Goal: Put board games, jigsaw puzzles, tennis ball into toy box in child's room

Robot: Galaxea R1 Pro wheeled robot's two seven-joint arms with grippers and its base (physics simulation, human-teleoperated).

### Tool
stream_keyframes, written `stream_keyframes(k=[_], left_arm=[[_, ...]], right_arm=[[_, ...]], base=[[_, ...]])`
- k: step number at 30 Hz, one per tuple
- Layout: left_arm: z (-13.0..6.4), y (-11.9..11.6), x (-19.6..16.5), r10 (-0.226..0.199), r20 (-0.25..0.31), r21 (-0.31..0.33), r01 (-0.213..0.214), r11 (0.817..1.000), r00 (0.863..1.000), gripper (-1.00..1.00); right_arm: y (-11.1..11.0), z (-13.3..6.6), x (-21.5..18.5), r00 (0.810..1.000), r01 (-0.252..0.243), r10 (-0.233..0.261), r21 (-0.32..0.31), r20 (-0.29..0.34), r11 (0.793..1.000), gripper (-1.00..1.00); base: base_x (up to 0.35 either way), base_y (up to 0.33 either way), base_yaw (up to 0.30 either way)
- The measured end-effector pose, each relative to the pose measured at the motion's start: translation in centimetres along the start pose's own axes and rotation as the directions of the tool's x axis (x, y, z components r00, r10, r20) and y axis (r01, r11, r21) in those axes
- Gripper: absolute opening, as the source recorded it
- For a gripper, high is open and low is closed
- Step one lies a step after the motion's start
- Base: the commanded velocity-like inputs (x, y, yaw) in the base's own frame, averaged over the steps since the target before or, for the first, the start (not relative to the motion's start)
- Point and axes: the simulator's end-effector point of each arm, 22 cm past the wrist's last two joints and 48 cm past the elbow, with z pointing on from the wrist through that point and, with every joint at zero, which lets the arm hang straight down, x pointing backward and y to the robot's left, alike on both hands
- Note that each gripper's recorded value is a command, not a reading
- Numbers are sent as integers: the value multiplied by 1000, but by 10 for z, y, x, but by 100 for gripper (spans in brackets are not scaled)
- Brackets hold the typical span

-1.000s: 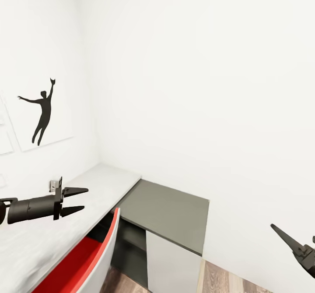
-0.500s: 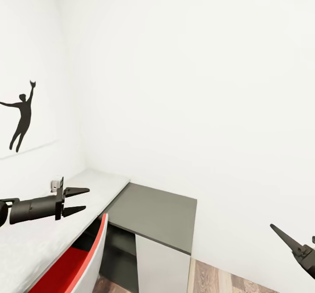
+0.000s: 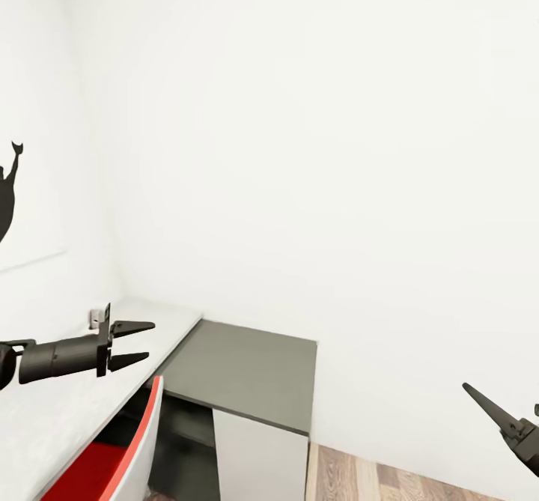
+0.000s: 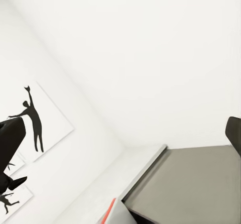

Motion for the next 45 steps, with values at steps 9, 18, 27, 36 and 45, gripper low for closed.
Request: stream_keyframes(k=[9,18,27,36,45], left_arm=[[6,-3,4,-4,-5,17,4,1000,1000,100],[7,-2,6,-6,-11,16,6,1000,1000,100],[7,-4,8,-2,-14,17,3,1000,1000,100],[6,-8,9,6,-11,22,-5,1000,1000,100],[3,-13,9,15,-7,26,-15,1000,1000,100]], right_arm=[[2,0,-2,1000,4,-4,-4,5,1000,100],[2,0,-2,1000,5,-4,-5,6,1000,100],[3,-1,-3,1000,5,-5,-8,9,1000,100],[6,-1,-5,1000,10,-10,-14,13,1000,100],[9,-2,-7,1000,15,-15,-20,18,1000,100]], base=[[0,0,-51],[0,0,-1],[0,0,-129],[-114,0,-207],[-171,0,-211]])
